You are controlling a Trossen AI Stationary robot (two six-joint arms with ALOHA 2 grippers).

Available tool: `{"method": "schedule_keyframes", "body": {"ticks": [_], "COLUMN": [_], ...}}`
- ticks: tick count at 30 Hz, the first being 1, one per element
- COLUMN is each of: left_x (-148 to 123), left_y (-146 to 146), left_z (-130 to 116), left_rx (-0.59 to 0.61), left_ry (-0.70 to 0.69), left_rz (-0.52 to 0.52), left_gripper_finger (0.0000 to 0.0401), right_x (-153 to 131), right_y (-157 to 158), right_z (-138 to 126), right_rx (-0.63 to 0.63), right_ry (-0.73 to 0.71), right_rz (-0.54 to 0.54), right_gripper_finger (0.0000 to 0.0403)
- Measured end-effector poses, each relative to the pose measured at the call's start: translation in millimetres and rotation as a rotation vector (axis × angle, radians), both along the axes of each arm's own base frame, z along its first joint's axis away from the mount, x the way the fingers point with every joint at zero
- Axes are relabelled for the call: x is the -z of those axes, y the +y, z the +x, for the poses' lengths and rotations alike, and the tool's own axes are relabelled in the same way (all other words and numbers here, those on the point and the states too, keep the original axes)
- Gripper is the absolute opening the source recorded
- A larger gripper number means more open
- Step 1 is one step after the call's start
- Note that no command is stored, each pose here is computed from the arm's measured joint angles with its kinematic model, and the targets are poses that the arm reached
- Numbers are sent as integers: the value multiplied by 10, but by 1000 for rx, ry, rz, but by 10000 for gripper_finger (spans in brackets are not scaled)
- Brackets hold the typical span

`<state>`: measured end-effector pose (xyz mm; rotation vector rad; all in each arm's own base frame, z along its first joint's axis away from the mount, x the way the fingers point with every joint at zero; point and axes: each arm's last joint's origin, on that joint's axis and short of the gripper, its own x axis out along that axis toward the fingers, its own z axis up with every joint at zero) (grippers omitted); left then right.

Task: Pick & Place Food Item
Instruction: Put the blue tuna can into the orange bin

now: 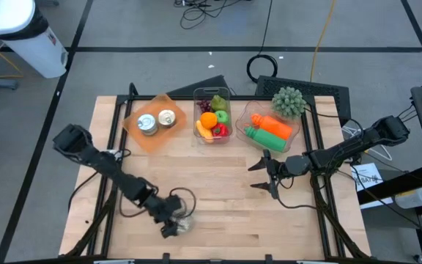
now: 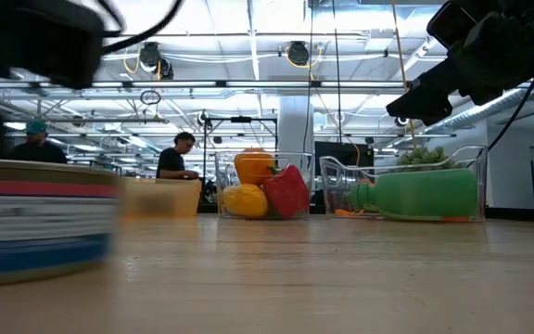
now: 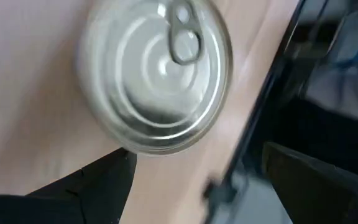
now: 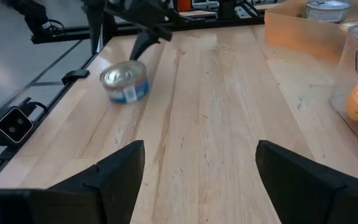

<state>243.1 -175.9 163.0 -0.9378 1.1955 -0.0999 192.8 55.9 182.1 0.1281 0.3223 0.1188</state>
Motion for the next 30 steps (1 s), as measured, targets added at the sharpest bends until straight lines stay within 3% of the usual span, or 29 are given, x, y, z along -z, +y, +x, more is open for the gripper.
{"method": "schedule_keyframes", "body": {"ticks": [7,12,15,20,22,26,30], "left_x": [92,192,245,100,-19,-216,-267], "left_y": [291,702,903,906,800,569,452], "left_z": [380,705,844,895,880,868,847], "left_rx": [-30,-163,-151,102,179,277,254], "left_ry": [-228,-422,-459,-403,-388,-322,-197], "left_rz": [97,328,299,138,153,341,568], "left_gripper_finger": [360,360,360,360,360,360,360], "right_x": [0,4,6,21,25,23,23], "right_y": [0,0,-1,-2,-3,-3,-6], "right_z": [0,-1,-2,-7,-8,-8,-7], "right_rx": [-1,-2,-1,6,6,3,0], "right_ry": [0,3,5,24,28,24,21], "right_rz": [-4,-8,-5,12,10,-3,-17], "right_gripper_finger": [294,294,294,294,294,294,294]}}
